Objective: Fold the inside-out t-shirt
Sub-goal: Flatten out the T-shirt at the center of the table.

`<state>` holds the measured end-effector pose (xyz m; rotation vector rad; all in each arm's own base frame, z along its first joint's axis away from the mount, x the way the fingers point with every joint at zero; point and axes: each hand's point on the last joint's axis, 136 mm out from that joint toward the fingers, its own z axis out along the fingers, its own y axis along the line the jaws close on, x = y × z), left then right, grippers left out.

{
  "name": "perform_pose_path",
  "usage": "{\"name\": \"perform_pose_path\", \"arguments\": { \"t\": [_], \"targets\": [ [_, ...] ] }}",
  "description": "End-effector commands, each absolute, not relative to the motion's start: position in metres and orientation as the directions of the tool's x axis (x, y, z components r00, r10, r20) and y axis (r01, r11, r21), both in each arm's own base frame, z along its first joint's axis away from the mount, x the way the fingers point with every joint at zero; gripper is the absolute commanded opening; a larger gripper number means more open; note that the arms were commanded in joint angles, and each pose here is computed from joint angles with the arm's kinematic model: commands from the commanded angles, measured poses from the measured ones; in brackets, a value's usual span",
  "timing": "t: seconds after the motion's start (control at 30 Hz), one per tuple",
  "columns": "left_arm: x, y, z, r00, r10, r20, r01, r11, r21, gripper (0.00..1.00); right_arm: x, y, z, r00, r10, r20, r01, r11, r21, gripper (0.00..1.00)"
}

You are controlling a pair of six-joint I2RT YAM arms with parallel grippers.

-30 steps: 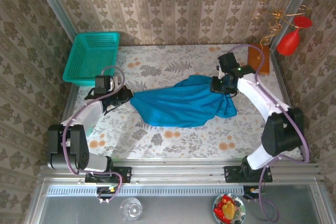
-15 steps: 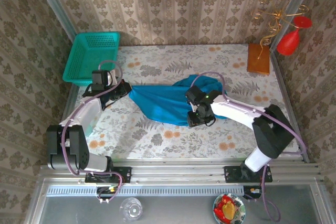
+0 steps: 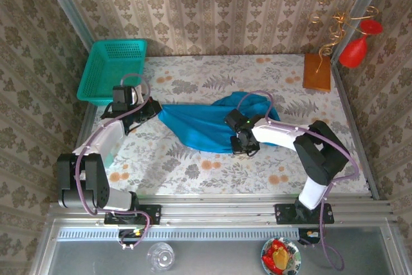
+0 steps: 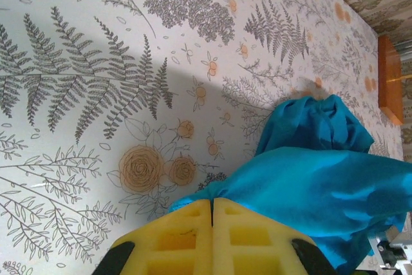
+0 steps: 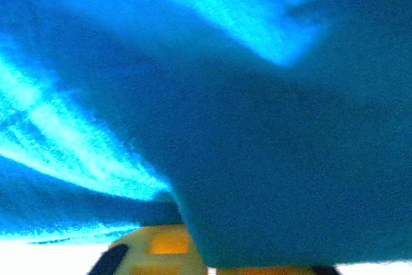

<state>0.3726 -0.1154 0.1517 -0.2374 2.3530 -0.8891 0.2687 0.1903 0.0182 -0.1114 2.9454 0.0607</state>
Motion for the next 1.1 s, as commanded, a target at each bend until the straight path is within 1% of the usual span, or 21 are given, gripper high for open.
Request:
{"name": "perform_pose_path", "arguments": {
  "t": [0.0,0.17,0.33,0.4,0.5,0.6,0.67,0.77,0.87,0.93,1.07],
  "targets": [
    [0.383,-0.113,0.189,-0.754,-0.373,-0.541,0.101,0.747,-0.657,0.00,0.281,0.183,0.060,-0.954,-0.054,-0.294,-0.061,0.998,0.015,0.00],
    [0.389,-0.103,0.223,-0.703,-0.382,-0.600,0.126,0.764,-0.633,0.00,0.294,0.159,0.166,-0.883,-0.021,-0.470,-0.051,0.997,0.052,0.00],
    [0.393,-0.094,0.273,-0.639,-0.409,-0.651,0.171,0.750,-0.639,0.00,0.293,0.115,0.298,-0.744,0.042,-0.667,-0.034,0.994,0.101,0.00],
    [0.393,-0.091,0.299,-0.607,-0.416,-0.677,0.197,0.747,-0.635,0.00,0.289,0.094,0.354,-0.665,0.081,-0.743,-0.018,0.992,0.125,0.00],
    [0.385,-0.090,0.342,-0.551,-0.411,-0.726,0.255,0.745,-0.616,0.00,0.274,0.068,0.430,-0.524,0.099,-0.846,0.002,0.993,0.115,0.00],
    [0.365,-0.096,0.394,-0.478,-0.378,-0.793,0.358,0.740,-0.569,0.00,0.254,0.051,0.492,-0.382,0.117,-0.917,0.006,0.992,0.124,0.00],
    [0.347,-0.101,0.430,-0.414,-0.366,-0.834,0.437,0.723,-0.534,0.00,0.241,0.040,0.524,-0.295,0.138,-0.945,0.010,0.990,0.142,0.00],
    [0.320,-0.107,0.472,-0.337,-0.358,-0.871,0.529,0.693,-0.490,0.00,0.233,0.033,0.549,-0.210,0.144,-0.967,0.008,0.989,0.146,0.00],
    [0.312,-0.109,0.483,-0.322,-0.373,-0.870,0.546,0.678,-0.492,0.00,0.249,0.033,0.539,-0.236,0.111,-0.965,0.045,0.994,0.103,0.00],
    [0.319,-0.111,0.473,-0.349,-0.371,-0.861,0.540,0.671,-0.508,0.00,0.269,0.040,0.519,-0.292,0.105,-0.951,0.051,0.994,0.094,0.00],
    [0.353,-0.118,0.421,-0.461,-0.374,-0.805,0.480,0.658,-0.581,0.00,0.322,0.056,0.462,-0.418,0.194,-0.887,0.031,0.979,0.199,0.00]
  ]
}}
